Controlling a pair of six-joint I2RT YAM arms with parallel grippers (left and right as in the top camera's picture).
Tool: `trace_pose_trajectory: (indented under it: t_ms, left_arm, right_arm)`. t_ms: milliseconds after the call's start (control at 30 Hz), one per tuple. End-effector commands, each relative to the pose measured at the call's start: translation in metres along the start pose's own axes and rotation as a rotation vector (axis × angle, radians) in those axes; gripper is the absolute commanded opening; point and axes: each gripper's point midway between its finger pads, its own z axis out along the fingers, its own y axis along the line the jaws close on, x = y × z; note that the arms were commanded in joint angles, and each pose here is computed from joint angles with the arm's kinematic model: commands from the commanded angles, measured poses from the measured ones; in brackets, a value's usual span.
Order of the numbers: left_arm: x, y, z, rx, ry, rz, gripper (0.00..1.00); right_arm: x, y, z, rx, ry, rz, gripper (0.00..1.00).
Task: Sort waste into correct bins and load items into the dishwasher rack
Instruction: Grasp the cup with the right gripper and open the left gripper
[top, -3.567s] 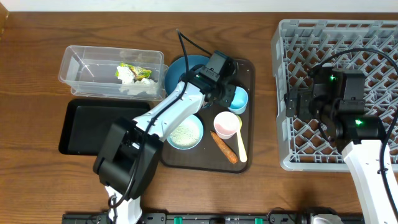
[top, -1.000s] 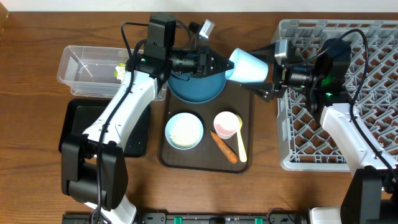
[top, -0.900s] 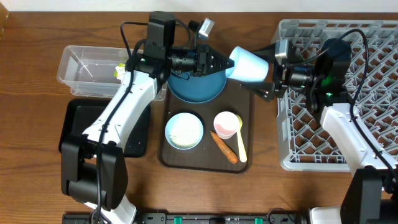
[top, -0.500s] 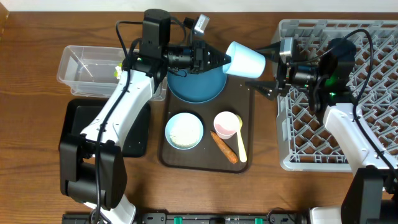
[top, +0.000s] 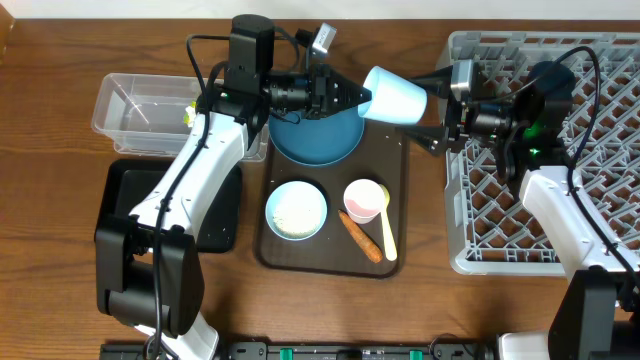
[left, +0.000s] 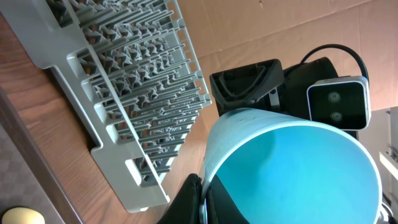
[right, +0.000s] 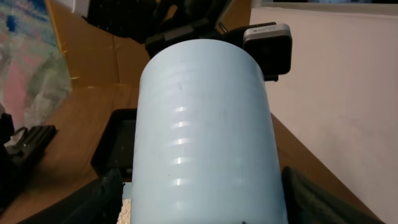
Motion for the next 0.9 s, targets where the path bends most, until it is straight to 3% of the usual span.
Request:
trace_pose_trajectory:
  t_ms: [0, 300, 433, 567, 867]
  left_arm:
    - [-0.0025, -0.0052, -0.0013, 0.007, -0.004, 0.001, 0.06]
    - [0.0001, -0.0068, 0.0026, 0.01, 0.006, 0.002, 0.06]
    - [0.0028, -0.0086, 0.0067, 0.013, 0.016, 0.005, 0.06]
    - [0.0033, -0.0089, 0.0072, 0.014, 0.018, 0.005, 0.06]
    - [0.0028, -0.0083, 0.0072, 0.011, 0.015, 0.011, 0.08]
  right_arm:
    - [-0.0028, -0.0006, 0.0017, -0.01, -0.004, -0.009, 0.76]
    - [-0.0048, 0.0005, 0.0045, -0.014, -0.007, -0.027, 0.73]
    - [-0.0048, 0.0006, 0.0045, -0.014, -0.007, -0.027, 0.68]
    - [-0.0049, 0.0012, 0.0052, -0.017, -0.007, -0.027, 0.55]
    - [-0.0042, 0.0016, 0.0057, -0.018, -0.006, 0.023, 0.47]
